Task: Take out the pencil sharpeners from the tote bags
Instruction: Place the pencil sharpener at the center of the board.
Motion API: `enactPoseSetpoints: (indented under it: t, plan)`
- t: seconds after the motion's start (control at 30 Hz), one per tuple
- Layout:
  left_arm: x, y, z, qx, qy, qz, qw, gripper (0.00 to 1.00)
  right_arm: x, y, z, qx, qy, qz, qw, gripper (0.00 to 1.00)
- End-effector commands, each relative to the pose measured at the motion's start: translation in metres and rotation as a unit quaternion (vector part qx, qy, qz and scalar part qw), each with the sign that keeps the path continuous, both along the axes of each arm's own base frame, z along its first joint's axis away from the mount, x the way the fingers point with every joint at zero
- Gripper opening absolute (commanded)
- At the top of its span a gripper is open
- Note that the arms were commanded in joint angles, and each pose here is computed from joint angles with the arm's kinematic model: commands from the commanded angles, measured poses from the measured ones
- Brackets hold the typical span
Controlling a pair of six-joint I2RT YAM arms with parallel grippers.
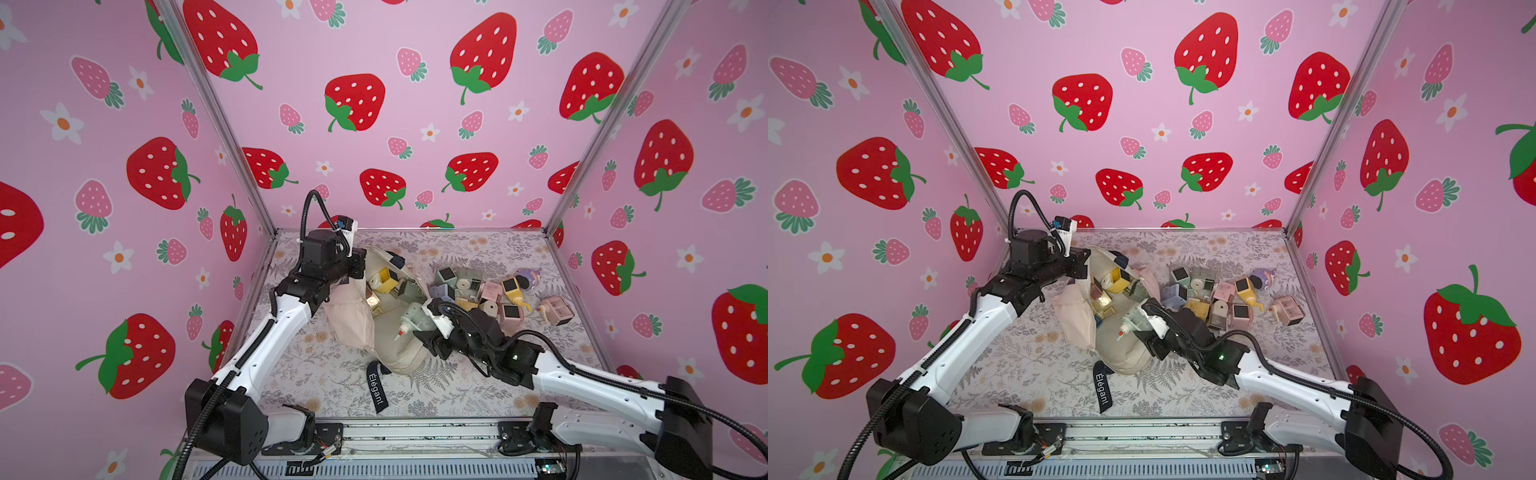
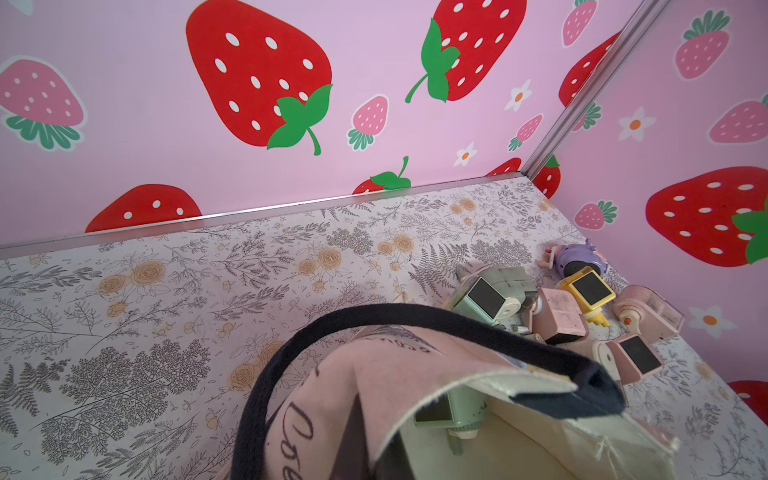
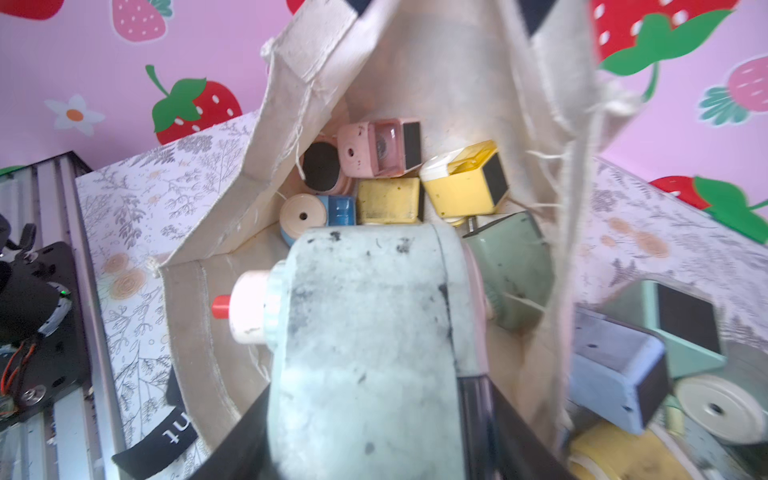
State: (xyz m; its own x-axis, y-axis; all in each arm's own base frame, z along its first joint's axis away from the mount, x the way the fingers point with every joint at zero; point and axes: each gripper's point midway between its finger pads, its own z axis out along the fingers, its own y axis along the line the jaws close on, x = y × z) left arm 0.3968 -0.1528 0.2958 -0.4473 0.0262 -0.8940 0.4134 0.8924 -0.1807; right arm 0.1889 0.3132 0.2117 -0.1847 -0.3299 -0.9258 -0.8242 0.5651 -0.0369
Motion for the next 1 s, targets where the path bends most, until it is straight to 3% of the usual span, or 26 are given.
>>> enactPoseSetpoints:
  t: [0.0, 0.13, 0.2, 0.37, 0.5, 0.63, 0.87, 0.97]
  plan:
    - [0.006, -0.006, 0.045, -0.019, -0.070, -0.012, 0.997, 0.00, 0.017, -0.033, 0.031, 0.037, -0.061, -0.084, 0.994, 0.46]
    - [0.005, -0.007, 0.045, -0.020, -0.070, -0.014, 0.997, 0.00, 0.033, -0.088, 0.038, 0.047, -0.095, -0.200, 0.974, 0.42]
    - [0.005, -0.007, 0.045, -0.020, -0.069, -0.014, 0.997, 0.00, 0.047, -0.130, 0.035, 0.052, -0.102, -0.302, 0.946, 0.38]
    - [0.005, -0.007, 0.045, -0.020, -0.070, -0.014, 0.997, 0.00, 0.059, -0.206, 0.011, 0.055, -0.100, -0.440, 0.890, 0.37]
    - [0.005, -0.008, 0.044, -0.020, -0.069, -0.015, 0.997, 0.00, 0.061, -0.250, -0.007, 0.063, -0.081, -0.507, 0.856, 0.36]
    - [0.005, -0.008, 0.045, -0.020, -0.069, -0.016, 0.997, 0.00, 0.056, -0.293, -0.014, 0.071, -0.092, -0.580, 0.806, 0.30]
    - [0.006, -0.008, 0.044, -0.020, -0.069, -0.015, 0.997, 0.00, 0.050, -0.332, -0.018, 0.059, -0.084, -0.639, 0.762, 0.31]
    - [0.005, -0.008, 0.045, -0.020, -0.069, -0.015, 0.997, 0.00, 0.055, -0.335, -0.029, 0.058, -0.061, -0.644, 0.760, 0.31]
